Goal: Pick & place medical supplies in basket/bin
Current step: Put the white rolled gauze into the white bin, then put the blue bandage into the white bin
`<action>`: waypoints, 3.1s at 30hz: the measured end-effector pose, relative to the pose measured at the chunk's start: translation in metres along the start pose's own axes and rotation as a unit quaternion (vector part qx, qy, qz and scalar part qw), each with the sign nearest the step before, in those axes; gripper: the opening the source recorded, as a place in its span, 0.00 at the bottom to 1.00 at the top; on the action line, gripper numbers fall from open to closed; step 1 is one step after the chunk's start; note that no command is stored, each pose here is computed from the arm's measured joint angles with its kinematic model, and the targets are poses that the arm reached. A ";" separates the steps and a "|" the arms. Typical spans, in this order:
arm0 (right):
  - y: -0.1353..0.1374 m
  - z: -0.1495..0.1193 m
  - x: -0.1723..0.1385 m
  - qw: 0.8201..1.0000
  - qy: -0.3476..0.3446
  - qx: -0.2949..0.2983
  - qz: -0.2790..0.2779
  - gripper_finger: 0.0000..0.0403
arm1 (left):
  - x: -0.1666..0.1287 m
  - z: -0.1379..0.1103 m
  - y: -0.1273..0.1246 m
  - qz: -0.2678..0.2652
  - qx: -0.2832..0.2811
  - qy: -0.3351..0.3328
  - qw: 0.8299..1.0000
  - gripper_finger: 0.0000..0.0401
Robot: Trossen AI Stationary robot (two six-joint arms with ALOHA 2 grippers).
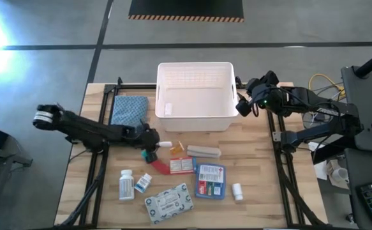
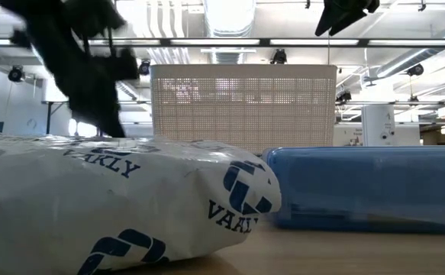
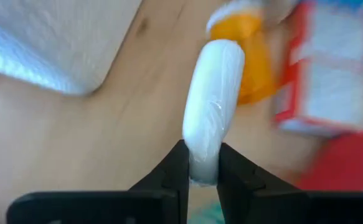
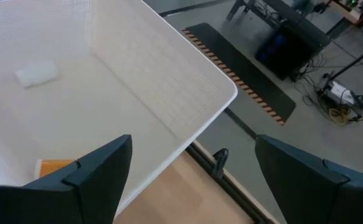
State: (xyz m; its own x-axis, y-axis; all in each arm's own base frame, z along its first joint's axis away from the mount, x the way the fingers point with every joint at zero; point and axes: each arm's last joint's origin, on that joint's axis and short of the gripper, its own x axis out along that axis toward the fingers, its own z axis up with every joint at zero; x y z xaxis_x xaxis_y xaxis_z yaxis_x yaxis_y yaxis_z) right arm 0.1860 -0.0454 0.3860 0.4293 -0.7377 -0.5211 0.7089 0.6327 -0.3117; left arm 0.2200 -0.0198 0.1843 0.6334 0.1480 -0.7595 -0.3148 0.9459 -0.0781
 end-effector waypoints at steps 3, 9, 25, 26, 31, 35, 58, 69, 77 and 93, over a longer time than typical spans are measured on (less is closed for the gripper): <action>0.000 0.001 -0.001 1.000 -0.002 0.000 0.002 0.81 | -0.033 0.019 -0.014 -0.010 -0.025 -0.033 0.999 0.10; 0.001 0.001 -0.001 0.999 0.002 -0.015 0.029 0.81 | -0.102 0.076 -0.036 -0.050 -0.075 -0.139 0.986 0.10; -0.005 -0.001 -0.011 0.998 -0.006 -0.014 0.061 0.81 | -0.088 0.213 0.073 0.146 0.007 -0.090 0.985 0.13; -0.006 -0.002 -0.012 0.998 -0.008 -0.007 0.063 0.81 | -0.083 0.215 0.080 0.149 0.001 -0.078 0.986 0.16; -0.012 -0.005 -0.022 0.997 -0.018 0.020 0.073 0.81 | -0.071 0.227 0.087 0.159 0.014 -0.029 0.987 0.36; -0.016 -0.010 -0.026 0.997 -0.012 0.019 0.073 0.81 | -0.086 0.232 0.079 0.182 0.025 -0.006 0.983 0.55; -0.004 -0.005 -0.014 0.997 -0.011 -0.021 0.071 0.81 | -0.079 0.076 -0.065 0.169 -0.286 0.233 0.914 0.71; -0.003 -0.005 -0.014 0.996 -0.008 -0.012 0.084 0.81 | -0.027 0.029 -0.063 0.149 -0.307 0.235 0.910 0.71; -0.002 -0.005 -0.014 0.996 -0.007 -0.007 0.085 0.81 | -0.005 0.007 -0.054 0.146 -0.317 0.230 0.909 0.71; -0.002 -0.005 -0.014 0.996 -0.005 0.018 0.085 0.81 | 0.009 0.008 -0.029 0.155 -0.304 0.227 0.912 0.71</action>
State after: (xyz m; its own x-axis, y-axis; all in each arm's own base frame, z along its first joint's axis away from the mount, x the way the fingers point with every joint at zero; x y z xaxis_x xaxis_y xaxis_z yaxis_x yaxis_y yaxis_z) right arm 0.1756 -0.0355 0.3902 0.5496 -0.6232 -0.5564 0.6451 0.7397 -0.1914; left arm 0.2404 -0.0437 0.1847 0.1327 0.1156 -0.9844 -0.8498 0.5244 -0.0530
